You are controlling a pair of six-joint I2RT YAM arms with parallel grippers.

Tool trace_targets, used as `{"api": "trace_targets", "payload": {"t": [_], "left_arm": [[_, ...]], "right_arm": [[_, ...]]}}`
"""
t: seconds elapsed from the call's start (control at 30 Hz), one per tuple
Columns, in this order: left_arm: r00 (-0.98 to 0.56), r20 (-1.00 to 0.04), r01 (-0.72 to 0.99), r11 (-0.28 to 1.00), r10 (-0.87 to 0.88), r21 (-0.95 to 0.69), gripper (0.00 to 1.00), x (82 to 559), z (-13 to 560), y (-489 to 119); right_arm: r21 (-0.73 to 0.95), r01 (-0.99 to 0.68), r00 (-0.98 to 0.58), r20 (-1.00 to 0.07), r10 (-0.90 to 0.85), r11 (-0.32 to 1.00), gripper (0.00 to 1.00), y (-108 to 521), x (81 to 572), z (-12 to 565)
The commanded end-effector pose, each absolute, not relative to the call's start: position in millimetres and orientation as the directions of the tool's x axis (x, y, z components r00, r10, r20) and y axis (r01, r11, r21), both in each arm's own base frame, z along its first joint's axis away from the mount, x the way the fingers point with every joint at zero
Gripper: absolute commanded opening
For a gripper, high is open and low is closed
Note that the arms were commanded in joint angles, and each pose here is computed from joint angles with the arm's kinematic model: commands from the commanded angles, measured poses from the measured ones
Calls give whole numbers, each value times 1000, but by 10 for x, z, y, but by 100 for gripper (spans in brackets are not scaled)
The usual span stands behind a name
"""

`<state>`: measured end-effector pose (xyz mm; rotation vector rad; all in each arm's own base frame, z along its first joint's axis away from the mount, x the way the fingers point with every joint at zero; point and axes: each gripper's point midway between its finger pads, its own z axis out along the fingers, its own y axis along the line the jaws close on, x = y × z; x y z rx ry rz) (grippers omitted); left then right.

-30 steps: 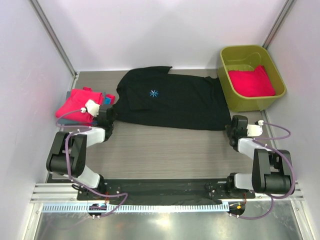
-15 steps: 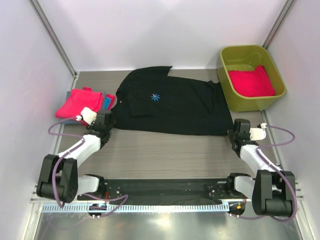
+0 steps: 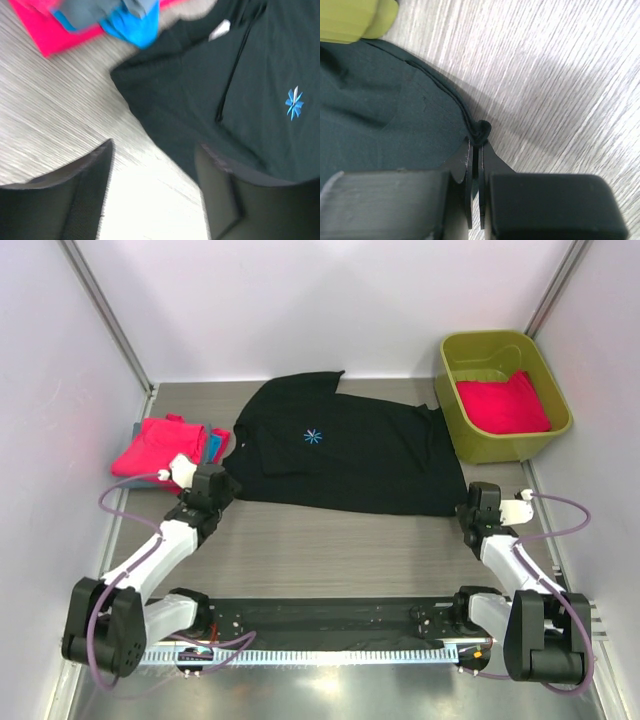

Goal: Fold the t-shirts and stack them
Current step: Fold the tshirt

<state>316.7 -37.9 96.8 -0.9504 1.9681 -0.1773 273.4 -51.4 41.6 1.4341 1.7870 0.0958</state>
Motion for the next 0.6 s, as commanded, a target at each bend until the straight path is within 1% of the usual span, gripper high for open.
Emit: {"api": "trace_targets", "payload": {"t": [0.0,0.07,0.1,0.17,0.2,0.27,0.3,0.33,0.47,0.5,0.57], "left_arm": [[-358,-630,-487,713,-689,-504,64,3248,905,-605],[-377,-614,-499,710,-694,-497,61,3272,795,-637],[-378,-607,-505,705,-699,-498,59,3276,763,-643],[-373,-610,-518,702,-699,-488,57,3298,684,-625],[-370,-611,-524,700,-700,-484,52,3306,659,-611],[-367,-614,-545,697,-698,-467,49,3313,578,-583],[-367,-614,-550,695,-699,-462,43,3323,562,-575],[-357,-618,-544,694,-700,-472,40,3367,573,-587],[-375,-622,-573,699,-688,-428,32,3408,433,-553],[-373,-622,-575,698,-688,-427,32,3429,430,-553],[-382,-625,-565,707,-681,-425,28,3461,413,-575]], "right_arm": [[500,797,14,-577,817,339,1,-624,2718,404],[501,798,17,-574,819,334,1,-622,2712,387],[505,796,19,-570,821,333,1,-619,2720,386],[509,794,22,-569,822,332,1,-614,2722,386],[511,794,25,-568,822,329,1,-618,2718,380],[514,792,28,-568,822,329,1,-616,2721,384],[515,792,30,-569,822,327,1,-619,2719,381],[517,792,31,-566,824,325,1,-615,2719,378],[518,792,33,-564,825,323,1,-616,2708,367],[521,791,37,-565,825,322,1,-619,2714,373],[522,790,36,-565,825,323,1,-617,2717,375]]}}
